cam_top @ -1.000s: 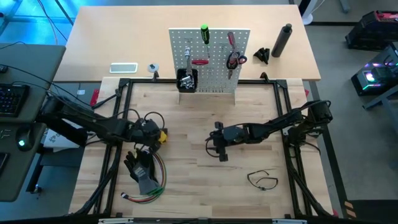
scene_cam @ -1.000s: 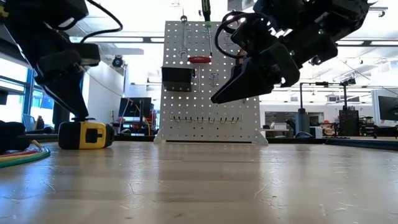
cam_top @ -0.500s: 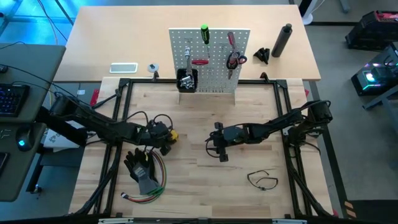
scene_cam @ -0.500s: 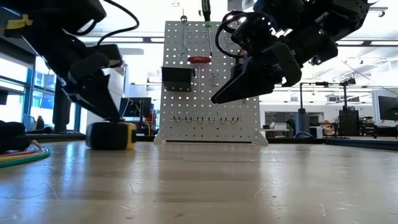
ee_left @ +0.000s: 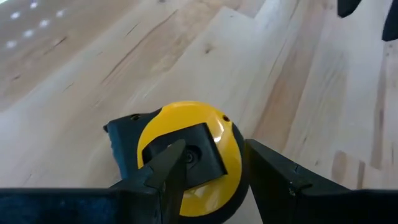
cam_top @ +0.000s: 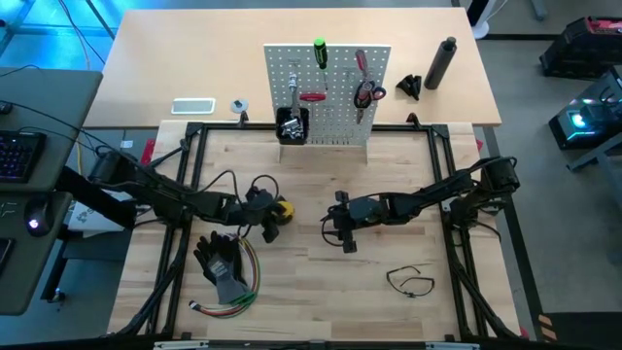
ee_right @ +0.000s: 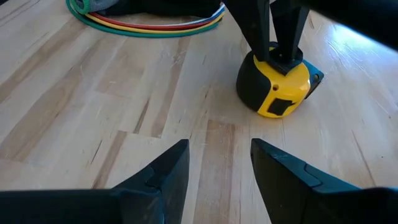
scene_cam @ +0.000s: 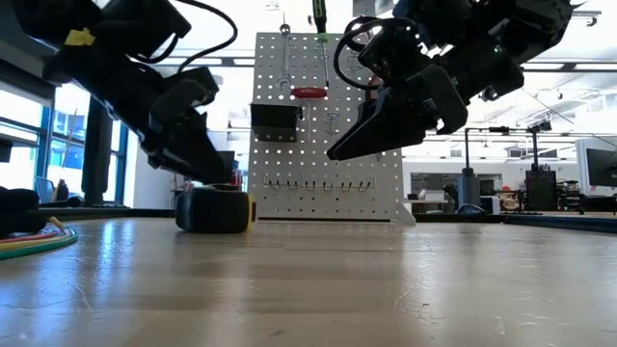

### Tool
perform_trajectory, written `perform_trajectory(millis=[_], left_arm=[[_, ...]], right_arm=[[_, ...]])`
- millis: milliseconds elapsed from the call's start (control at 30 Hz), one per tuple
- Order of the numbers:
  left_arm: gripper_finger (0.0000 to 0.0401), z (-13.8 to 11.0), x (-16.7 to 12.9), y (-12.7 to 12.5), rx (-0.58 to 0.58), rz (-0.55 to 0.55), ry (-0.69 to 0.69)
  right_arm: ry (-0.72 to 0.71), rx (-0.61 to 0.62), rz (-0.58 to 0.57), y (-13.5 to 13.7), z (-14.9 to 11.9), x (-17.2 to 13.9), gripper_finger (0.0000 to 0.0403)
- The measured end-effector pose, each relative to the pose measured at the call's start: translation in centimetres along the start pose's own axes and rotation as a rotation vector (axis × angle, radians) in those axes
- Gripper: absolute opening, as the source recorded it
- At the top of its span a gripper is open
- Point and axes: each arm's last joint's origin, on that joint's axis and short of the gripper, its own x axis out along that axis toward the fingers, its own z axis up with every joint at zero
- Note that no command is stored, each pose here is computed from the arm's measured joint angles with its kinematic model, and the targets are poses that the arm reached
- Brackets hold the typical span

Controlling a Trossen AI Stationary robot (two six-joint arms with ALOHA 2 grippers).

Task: Hang tools onto peg board
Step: Hang the yellow tape measure on the black bin on the white peg board

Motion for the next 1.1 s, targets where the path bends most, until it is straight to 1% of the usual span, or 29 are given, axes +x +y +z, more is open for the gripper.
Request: perform_trajectory(millis=[167,333,467,533,633,767,900,1000,1100], left_arm=[[0.0154,0.6,0.0,-0.3,0.035,-0.023,-0.029],[0.0154,2.5,-0.8,-1.2,0.094,-0.059,-0.085],[0.0154,3.7,-1.8,-1.9,0.164,-0.071,-0.098],[0.0154,4.0,-2.3,-2.0,0.197,-0.055,-0.069],[0.0154,3.9,-2.9,-1.9,0.23,0.004,0.009],[0.0154,3.3,-3.5,-1.6,0.222,0.065,0.104],[0.0154,2.5,-4.0,-1.7,0.218,0.092,0.169],[0.0154,1.7,-4.3,-1.6,0.215,0.123,0.22],[0.0154,0.7,-4.8,-1.3,0.211,0.18,0.272]], right_arm=[[0.001,0.0,0.0,0.0,0.0,0.0,0.0168],[0.001,0.0,0.0,0.0,0.0,0.0,0.0168],[0.007,-0.016,0.001,0.0,-0.1,0.0,0.0168],[0.012,-0.019,0.001,0.0,-0.1,0.0,0.0168],[0.021,-0.022,-0.001,-0.1,-0.2,0.0,0.0168],[0.032,-0.017,-0.012,-0.6,-0.4,0.0,0.0168],[0.042,-0.01,-0.029,-1.4,-0.7,0.2,0.0168],[0.05,-0.007,-0.015,-2.0,-1.2,0.6,0.0168],[0.054,0.006,-0.002,-2.6,-1.8,1.2,0.0168]])
